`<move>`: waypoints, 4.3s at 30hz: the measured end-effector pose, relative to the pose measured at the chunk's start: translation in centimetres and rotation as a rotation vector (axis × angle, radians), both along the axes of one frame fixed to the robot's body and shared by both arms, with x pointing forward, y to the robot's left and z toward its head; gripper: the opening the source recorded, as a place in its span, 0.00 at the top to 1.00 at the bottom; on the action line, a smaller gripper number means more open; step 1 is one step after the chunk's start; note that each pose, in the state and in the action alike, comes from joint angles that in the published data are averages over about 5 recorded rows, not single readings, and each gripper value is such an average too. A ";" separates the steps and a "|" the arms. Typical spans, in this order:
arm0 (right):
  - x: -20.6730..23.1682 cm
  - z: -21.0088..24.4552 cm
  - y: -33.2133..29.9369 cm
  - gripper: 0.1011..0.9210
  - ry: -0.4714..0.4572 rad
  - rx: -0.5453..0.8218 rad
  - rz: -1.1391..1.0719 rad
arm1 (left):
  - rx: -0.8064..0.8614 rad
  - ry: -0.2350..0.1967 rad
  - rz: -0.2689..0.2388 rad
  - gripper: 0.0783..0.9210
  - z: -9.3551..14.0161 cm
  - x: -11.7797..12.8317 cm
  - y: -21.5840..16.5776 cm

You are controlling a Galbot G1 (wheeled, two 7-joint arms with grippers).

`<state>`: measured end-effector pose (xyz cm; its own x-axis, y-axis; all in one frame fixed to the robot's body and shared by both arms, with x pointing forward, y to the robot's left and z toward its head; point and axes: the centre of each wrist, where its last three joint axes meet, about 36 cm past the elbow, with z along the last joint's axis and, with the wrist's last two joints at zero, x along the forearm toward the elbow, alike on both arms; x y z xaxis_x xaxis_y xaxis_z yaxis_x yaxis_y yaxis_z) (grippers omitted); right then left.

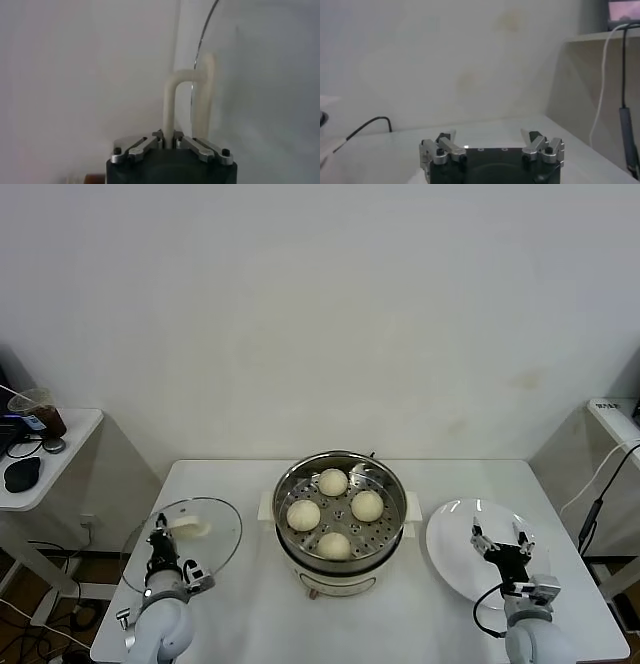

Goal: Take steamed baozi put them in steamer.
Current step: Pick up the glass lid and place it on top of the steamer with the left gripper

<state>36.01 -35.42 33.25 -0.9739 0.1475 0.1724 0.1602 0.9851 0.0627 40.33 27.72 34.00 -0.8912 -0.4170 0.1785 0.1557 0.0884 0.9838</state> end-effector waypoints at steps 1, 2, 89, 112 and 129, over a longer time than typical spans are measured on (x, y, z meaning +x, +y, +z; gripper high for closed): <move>-0.1 0.1 0.1 0.12 0.004 0.001 -0.001 | 0.001 -0.009 0.013 0.89 0.6 0.0 -0.3; -0.1 0.2 0.2 0.12 0.008 0.003 -0.002 | 0.002 -0.017 0.025 0.89 1.3 -0.1 -0.7; -3.2 -1.2 1.1 0.12 0.151 -0.105 -0.032 | 0.024 -0.139 -0.382 0.89 9.0 0.3 -29.4; -3.0 -1.4 1.4 0.12 0.151 -0.105 -0.029 | 0.001 -0.122 -0.382 0.89 8.7 0.0 -29.2; -3.1 -1.2 1.0 0.12 0.139 -0.111 -0.032 | -0.069 -0.136 -0.414 0.44 10.0 -3.6 -28.0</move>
